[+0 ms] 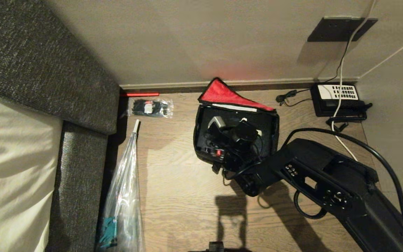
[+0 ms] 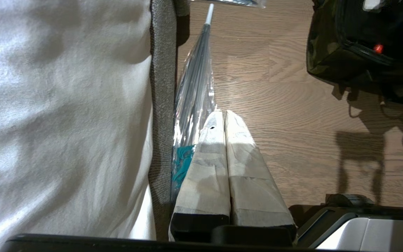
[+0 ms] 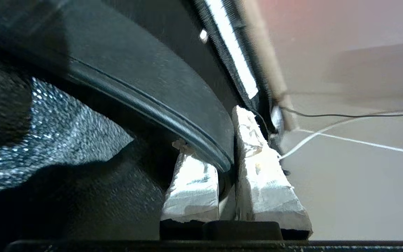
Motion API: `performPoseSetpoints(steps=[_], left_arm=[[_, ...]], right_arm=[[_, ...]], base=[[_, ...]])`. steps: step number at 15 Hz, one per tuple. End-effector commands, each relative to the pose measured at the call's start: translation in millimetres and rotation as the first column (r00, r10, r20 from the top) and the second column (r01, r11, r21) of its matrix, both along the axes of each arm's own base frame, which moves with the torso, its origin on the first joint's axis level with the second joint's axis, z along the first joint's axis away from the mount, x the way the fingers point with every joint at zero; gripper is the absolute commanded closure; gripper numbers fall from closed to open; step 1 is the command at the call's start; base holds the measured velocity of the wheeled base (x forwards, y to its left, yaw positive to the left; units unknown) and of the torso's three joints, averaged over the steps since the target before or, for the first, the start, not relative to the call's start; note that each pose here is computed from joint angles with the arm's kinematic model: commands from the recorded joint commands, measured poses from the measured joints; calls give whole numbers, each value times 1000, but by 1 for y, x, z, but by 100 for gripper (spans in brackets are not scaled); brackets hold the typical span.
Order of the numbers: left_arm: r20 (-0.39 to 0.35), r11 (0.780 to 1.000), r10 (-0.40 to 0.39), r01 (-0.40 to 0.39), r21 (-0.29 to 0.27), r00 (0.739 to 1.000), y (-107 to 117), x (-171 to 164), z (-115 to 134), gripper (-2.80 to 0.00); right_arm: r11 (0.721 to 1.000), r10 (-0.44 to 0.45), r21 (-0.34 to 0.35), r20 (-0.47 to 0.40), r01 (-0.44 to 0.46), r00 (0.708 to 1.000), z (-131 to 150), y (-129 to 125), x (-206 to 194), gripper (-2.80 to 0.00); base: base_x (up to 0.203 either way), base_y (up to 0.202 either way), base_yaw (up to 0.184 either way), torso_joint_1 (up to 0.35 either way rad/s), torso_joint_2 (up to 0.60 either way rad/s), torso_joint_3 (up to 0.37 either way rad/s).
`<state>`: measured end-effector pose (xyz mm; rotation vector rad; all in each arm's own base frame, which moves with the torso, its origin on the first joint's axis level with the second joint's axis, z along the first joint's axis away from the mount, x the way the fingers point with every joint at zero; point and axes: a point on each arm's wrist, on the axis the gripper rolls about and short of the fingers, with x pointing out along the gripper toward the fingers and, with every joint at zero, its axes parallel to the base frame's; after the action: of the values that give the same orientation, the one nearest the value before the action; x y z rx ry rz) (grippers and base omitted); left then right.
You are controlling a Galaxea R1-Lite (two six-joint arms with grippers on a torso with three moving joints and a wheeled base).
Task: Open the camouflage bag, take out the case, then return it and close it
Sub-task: Lift the black box
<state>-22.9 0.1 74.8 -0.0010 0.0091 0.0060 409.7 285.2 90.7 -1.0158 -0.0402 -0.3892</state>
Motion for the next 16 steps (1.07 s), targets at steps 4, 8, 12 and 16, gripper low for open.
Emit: performPoseSetpoints(steps=[4,8,12,16], left_arm=[[0,1000,0,0,0,1000,0,0,0,0],[0,1000,2,-2,0,1000,0,0,0,0],[0,1000,2,-2,0,1000,0,0,0,0],[0,1000,0,0,0,1000,0,0,0,0]], right_arm=[[999,30,43,52,-33,998,44,0,-26,0],[999,27,39,28,-28,999,44,-2,-29,0],[999,30,41,24,-31,999,60,-4,-33,0],[998,40,52,46,-42,998,76,-4,-41,0]], base=[[0,0,0,0,0,0],[0,0,0,0,0,0],[0,0,0,0,0,0],[0,0,0,0,0,0]])
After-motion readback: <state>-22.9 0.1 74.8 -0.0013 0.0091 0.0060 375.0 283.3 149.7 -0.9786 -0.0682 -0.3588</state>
